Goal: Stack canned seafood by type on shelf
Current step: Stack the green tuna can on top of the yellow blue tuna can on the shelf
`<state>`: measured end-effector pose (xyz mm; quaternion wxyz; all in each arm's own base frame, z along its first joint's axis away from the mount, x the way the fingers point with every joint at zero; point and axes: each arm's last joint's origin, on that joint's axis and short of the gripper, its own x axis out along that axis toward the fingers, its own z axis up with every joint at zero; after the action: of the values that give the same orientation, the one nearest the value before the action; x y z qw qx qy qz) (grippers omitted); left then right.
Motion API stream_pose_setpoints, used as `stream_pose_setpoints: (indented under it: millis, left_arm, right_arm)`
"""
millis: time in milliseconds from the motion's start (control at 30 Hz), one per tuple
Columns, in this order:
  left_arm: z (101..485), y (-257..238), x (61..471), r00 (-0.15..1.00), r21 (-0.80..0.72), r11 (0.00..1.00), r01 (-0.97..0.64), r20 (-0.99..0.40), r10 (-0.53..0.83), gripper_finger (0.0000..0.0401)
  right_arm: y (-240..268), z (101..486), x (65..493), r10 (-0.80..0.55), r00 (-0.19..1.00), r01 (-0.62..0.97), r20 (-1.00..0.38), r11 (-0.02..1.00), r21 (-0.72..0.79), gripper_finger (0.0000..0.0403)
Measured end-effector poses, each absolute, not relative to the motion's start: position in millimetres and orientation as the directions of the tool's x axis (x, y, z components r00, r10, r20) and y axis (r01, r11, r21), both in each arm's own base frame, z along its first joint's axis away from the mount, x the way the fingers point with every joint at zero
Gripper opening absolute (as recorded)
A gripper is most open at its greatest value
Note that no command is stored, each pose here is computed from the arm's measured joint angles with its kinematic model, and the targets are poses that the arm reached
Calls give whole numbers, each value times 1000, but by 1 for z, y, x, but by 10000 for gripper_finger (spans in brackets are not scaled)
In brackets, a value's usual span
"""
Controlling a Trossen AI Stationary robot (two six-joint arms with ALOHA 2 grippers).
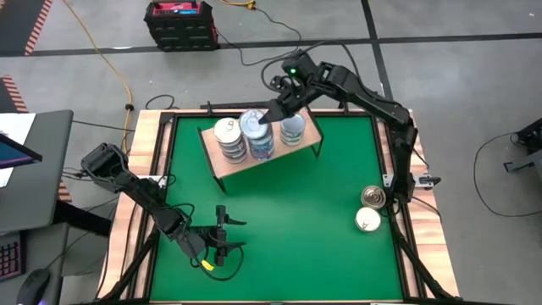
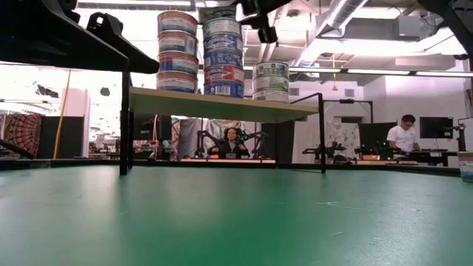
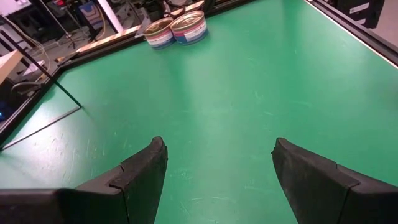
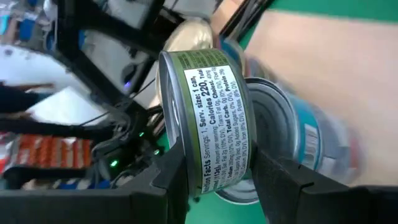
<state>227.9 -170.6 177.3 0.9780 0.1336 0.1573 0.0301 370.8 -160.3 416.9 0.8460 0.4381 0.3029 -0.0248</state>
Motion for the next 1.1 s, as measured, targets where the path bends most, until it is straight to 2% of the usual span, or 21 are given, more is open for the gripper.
stream_pose_setpoints:
  millis: [167, 733, 967, 1100]
  left_arm:
    - [176, -170, 227, 944, 269, 963, -17, -314, 105, 277]
    - [175, -170, 227, 942, 231, 973, -28, -320, 103, 277]
    - [173, -169, 226, 937, 210, 977, -37, -334, 107, 277]
    - [172, -169, 226, 933, 199, 979, -42, -342, 109, 277]
  right_arm:
    - [-164, 406, 377, 311, 794, 285, -522, 568, 772, 176]
    - [-173, 405, 368, 303, 785, 326, -540, 539, 777, 178]
    - [-173, 405, 368, 304, 785, 310, -540, 562, 767, 179]
    - [-172, 406, 367, 305, 782, 306, -544, 573, 760, 198]
